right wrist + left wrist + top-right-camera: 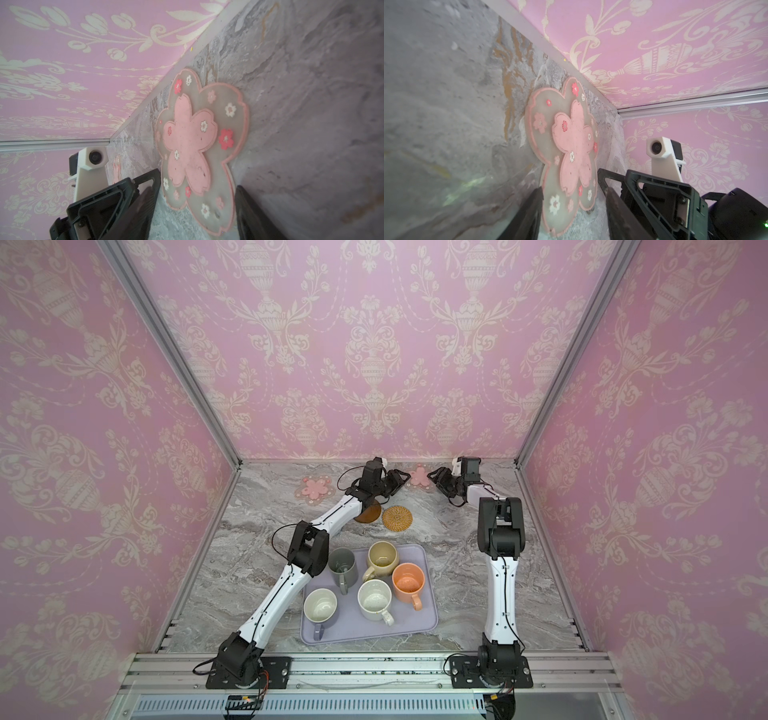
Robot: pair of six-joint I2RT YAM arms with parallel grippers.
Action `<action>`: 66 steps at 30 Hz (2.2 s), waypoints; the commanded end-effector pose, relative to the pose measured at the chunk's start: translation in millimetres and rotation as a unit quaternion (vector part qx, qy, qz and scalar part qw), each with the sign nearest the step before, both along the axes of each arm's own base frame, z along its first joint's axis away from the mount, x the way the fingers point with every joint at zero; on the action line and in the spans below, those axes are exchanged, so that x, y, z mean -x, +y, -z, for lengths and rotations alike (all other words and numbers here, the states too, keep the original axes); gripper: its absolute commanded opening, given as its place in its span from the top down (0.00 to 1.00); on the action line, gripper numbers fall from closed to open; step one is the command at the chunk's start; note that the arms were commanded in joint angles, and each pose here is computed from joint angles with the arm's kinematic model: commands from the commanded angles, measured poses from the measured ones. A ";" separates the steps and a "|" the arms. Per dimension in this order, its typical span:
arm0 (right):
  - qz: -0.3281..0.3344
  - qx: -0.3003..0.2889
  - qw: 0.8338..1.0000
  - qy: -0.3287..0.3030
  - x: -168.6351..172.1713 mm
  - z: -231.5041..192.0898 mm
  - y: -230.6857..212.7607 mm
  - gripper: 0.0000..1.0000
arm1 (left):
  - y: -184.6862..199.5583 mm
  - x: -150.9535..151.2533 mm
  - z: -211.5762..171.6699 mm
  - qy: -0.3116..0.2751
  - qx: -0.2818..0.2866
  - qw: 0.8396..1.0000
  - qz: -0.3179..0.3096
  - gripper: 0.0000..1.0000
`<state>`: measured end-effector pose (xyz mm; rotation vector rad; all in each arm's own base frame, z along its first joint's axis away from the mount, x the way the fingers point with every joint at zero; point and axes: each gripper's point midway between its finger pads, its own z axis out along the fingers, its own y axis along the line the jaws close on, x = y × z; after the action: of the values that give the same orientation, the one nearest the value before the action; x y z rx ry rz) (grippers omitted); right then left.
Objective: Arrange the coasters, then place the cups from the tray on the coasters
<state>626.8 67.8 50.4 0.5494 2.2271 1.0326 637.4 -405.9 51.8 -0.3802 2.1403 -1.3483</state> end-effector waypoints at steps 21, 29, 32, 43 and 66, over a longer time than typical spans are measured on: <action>-0.001 0.003 0.998 0.069 89.0 -3.2 7.4 0.37 | -58.9 92.9 -25.3 0.025 -0.036 0.982 0.185 0.53; 0.003 0.024 0.996 0.081 141.2 -8.7 -3.6 0.37 | -77.9 133.1 -33.6 0.043 -0.031 0.965 0.258 0.53; 0.002 0.037 0.995 0.093 165.4 -7.2 -5.9 0.37 | -84.7 147.1 -36.5 0.054 -0.025 0.958 0.280 0.55; 0.007 0.080 0.993 0.086 190.9 -28.9 -21.1 0.35 | -62.2 151.7 -67.7 0.023 -0.110 0.957 0.266 0.56; -0.162 0.225 0.961 0.011 199.6 -94.6 106.4 0.43 | 212.8 191.7 -105.6 0.064 -0.285 0.955 0.043 0.75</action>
<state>425.9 170.6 162.7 -0.0433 2.4530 0.6784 448.9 -212.4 144.4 -0.1529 2.6141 -0.7688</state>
